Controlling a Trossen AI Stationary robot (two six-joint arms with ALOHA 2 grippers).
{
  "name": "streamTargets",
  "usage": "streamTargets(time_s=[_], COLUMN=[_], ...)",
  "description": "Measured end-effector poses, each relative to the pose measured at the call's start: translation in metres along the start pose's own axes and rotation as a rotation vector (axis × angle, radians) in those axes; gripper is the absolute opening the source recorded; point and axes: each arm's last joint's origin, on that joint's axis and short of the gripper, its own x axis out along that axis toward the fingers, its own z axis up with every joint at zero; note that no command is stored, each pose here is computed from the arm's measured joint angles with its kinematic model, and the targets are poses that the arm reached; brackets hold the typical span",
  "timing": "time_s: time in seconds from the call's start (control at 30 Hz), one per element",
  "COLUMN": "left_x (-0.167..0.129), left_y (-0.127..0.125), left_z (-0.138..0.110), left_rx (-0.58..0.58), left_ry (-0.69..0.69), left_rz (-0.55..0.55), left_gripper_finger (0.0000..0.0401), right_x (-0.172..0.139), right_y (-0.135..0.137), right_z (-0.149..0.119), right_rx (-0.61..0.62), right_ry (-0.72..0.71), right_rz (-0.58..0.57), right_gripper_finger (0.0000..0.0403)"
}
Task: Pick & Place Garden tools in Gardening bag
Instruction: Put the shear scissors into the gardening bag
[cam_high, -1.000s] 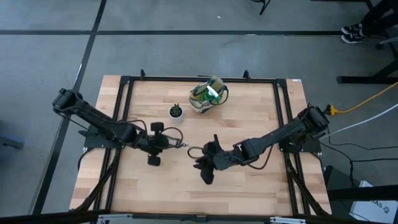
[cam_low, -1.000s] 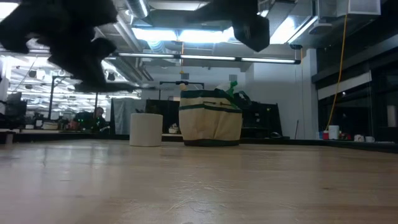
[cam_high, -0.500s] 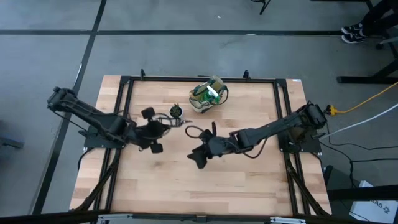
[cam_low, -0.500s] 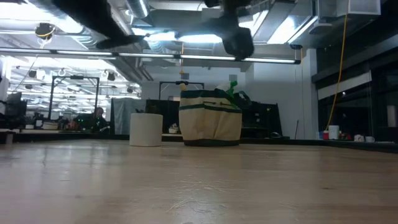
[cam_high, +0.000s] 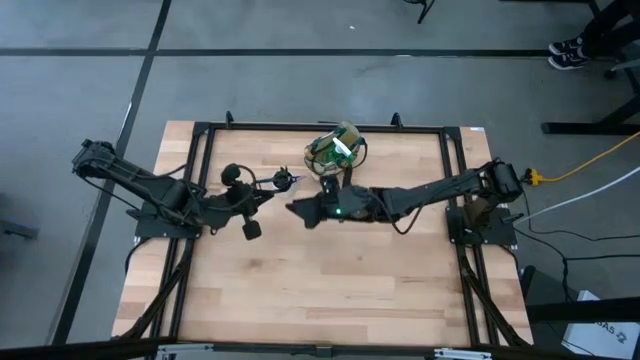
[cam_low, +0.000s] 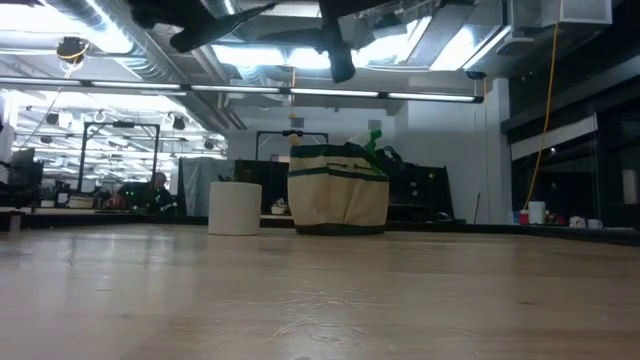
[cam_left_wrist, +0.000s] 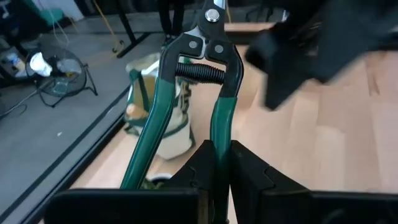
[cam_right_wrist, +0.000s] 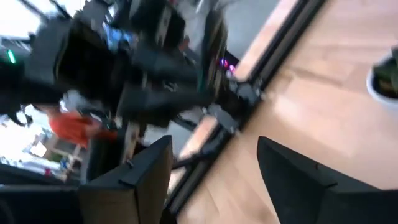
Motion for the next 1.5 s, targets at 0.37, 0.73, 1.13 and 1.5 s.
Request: streamTargets(time_s=[0.37, 0.73, 1.13, 1.5], left_x=[0.0, 0.003, 0.013, 0.013], left_y=[-0.001, 0.003, 0.012, 0.011], left_z=[0.005, 0.006, 0.01, 0.013], left_rx=[0.104, 0.208, 0.156, 0.04], left_ry=[-0.043, -0.038, -0.026, -0.033], left_rz=[0.012, 0.05, 0.003, -0.033], left_gripper_finger=[0.0022, 0.0032, 0.004, 0.0066], right_x=[0.007, 0.008, 0.011, 0.012], right_y=[-0.007, -0.009, -0.017, -0.022], right_z=[0.038, 0.042, 0.053, 0.062], right_rx=[0.055, 0.056, -0.015, -0.101], right_ry=[-0.145, -0.154, -0.123, -0.073], right_rz=[0.069, 0.062, 0.065, 0.105], right_gripper_finger=[0.0234, 0.0104, 0.0022, 0.0019])
